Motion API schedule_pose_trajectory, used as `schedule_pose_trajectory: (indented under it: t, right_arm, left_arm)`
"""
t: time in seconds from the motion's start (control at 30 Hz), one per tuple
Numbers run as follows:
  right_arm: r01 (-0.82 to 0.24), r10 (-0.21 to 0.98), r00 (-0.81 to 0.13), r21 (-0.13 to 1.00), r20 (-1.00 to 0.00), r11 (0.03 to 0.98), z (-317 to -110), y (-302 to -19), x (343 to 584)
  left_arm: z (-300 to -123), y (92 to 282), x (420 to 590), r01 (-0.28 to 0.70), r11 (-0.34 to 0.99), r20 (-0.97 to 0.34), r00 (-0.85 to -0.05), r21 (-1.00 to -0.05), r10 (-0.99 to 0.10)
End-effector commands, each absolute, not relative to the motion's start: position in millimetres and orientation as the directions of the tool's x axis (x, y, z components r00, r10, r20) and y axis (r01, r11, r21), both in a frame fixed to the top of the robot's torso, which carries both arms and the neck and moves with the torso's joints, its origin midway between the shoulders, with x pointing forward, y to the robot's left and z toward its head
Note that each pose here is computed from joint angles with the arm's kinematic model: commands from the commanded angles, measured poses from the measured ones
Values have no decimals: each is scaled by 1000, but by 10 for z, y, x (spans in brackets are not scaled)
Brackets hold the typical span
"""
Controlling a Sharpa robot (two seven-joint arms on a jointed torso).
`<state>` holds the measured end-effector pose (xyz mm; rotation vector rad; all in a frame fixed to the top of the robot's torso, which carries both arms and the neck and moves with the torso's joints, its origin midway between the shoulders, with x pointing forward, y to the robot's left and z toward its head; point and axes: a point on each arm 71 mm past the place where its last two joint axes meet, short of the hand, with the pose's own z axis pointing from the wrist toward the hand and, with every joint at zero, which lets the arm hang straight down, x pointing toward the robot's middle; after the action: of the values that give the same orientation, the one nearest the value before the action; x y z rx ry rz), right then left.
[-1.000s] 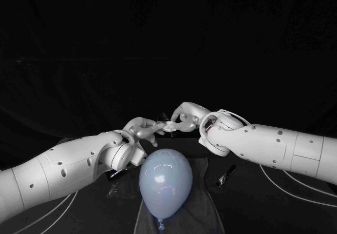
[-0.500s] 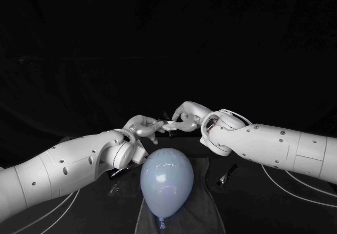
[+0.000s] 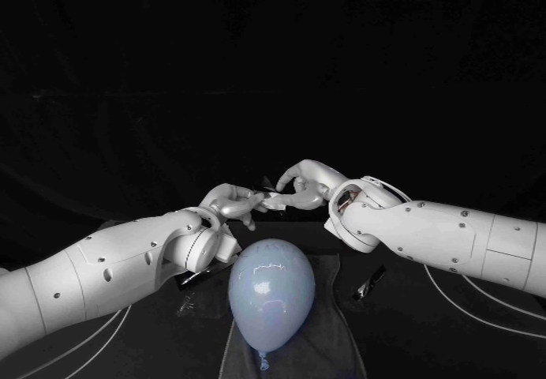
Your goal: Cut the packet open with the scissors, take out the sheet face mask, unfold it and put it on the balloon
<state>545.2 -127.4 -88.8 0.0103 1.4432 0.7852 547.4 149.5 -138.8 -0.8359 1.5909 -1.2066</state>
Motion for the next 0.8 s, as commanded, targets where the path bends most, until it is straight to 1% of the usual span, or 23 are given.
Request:
schedule_pose_trajectory:
  t: [0.03, 0.4, 0.57, 0.8]
  right_arm:
    - [-546, 531, -42, 465, -846, 697, -821, -1263, 5391]
    - [-655, 465, 0, 351, -885, 669, -799, -1250, 5213]
    - [-733, 449, 57, 269, -892, 625, -757, -1213, 5086]
    - [-803, 420, 106, 171, -901, 571, -730, -1109, 4925]
  left_arm:
    - [-1358, 1492, 5472, 38, 272, -270, -318, -962, -909]
    - [-1362, 1505, 5471, 33, 276, -272, -316, -961, -909]
    - [-1368, 1512, 5473, 26, 282, -275, -317, -959, -907]
    - [-1373, 1517, 5477, 20, 289, -280, -319, -957, -905]
